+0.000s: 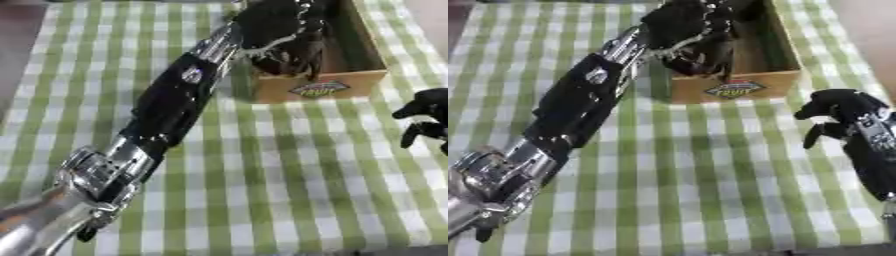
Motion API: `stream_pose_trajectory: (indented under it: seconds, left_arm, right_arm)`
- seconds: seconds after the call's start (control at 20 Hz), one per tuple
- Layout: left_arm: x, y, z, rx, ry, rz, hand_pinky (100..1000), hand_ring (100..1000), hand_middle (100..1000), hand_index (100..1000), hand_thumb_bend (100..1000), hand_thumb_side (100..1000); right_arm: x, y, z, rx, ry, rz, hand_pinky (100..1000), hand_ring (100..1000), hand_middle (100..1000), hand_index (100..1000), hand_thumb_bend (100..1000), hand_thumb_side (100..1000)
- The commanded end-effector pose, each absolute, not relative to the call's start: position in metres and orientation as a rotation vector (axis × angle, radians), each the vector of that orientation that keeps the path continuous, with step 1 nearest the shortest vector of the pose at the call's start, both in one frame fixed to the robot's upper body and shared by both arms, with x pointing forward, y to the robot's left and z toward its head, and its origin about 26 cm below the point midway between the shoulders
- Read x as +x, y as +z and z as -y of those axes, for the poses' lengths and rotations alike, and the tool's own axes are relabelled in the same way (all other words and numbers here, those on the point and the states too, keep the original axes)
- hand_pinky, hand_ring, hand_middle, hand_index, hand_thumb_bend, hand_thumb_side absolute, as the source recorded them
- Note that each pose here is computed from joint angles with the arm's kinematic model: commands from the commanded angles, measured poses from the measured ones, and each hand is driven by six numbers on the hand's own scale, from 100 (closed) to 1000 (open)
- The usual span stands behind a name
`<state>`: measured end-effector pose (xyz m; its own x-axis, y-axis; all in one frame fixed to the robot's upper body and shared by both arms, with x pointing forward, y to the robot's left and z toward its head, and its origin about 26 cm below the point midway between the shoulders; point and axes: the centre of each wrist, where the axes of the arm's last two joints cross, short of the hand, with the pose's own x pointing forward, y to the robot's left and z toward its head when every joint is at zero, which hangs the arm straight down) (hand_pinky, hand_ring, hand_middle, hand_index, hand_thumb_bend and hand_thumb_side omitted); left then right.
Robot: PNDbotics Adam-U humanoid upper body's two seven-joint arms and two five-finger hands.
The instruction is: Pick up objects on the table and place them in the box.
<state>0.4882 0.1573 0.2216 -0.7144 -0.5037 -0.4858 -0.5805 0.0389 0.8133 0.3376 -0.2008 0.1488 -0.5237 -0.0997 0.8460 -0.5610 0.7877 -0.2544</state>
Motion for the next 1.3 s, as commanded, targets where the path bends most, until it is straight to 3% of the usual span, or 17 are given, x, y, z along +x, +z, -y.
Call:
stream_pose_trajectory:
  seconds: [0.05,0.15,0.2,0.25,0.3,0.4,0.65,0.9,1.3]
  left_arm:
    - [0.492,0.219,-0.162,-1.213,1.922,-2.107,761,770,758,839,410,100]
    - [0.492,0.219,-0.162,-1.234,1.974,-2.068,788,810,819,888,465,100]
    - [0.492,0.22,-0.162,-1.24,1.991,-2.057,802,832,858,914,547,224]
    - [0.491,0.222,-0.161,-1.245,2.001,-2.055,802,832,858,914,547,224]
    - [0.49,0.224,-0.161,-1.251,2.003,-2.063,823,858,907,936,607,447]
    - [0.489,0.229,-0.161,-1.273,1.974,-2.111,815,856,921,937,560,521]
    - [0.488,0.239,-0.168,-1.366,1.767,-2.318,772,823,909,910,407,518]
    - [0.49,0.238,-0.174,-1.459,1.569,-2.527,732,787,882,876,315,500]
    - [0.486,0.247,-0.171,-1.558,1.507,-2.68,710,764,858,845,300,496]
  right_arm:
    - [0.338,0.157,0.2,0.495,0.658,2.089,399,675,604,736,100,741]
    - [0.338,0.156,0.2,0.494,0.658,2.088,399,675,604,736,100,740]
    - [0.338,0.156,0.201,0.494,0.658,2.087,399,675,604,736,100,739]
    - [0.338,0.156,0.201,0.493,0.658,2.087,399,675,604,736,100,739]
    - [0.338,0.156,0.201,0.493,0.658,2.087,398,675,604,736,100,739]
    - [0.338,0.155,0.201,0.49,0.657,2.085,398,675,604,736,100,740]
    - [0.338,0.155,0.202,0.488,0.656,2.084,399,675,604,736,100,738]
    - [0.337,0.154,0.203,0.485,0.656,2.083,399,675,604,737,100,736]
    - [0.337,0.153,0.204,0.481,0.654,2.08,398,674,603,737,100,730]
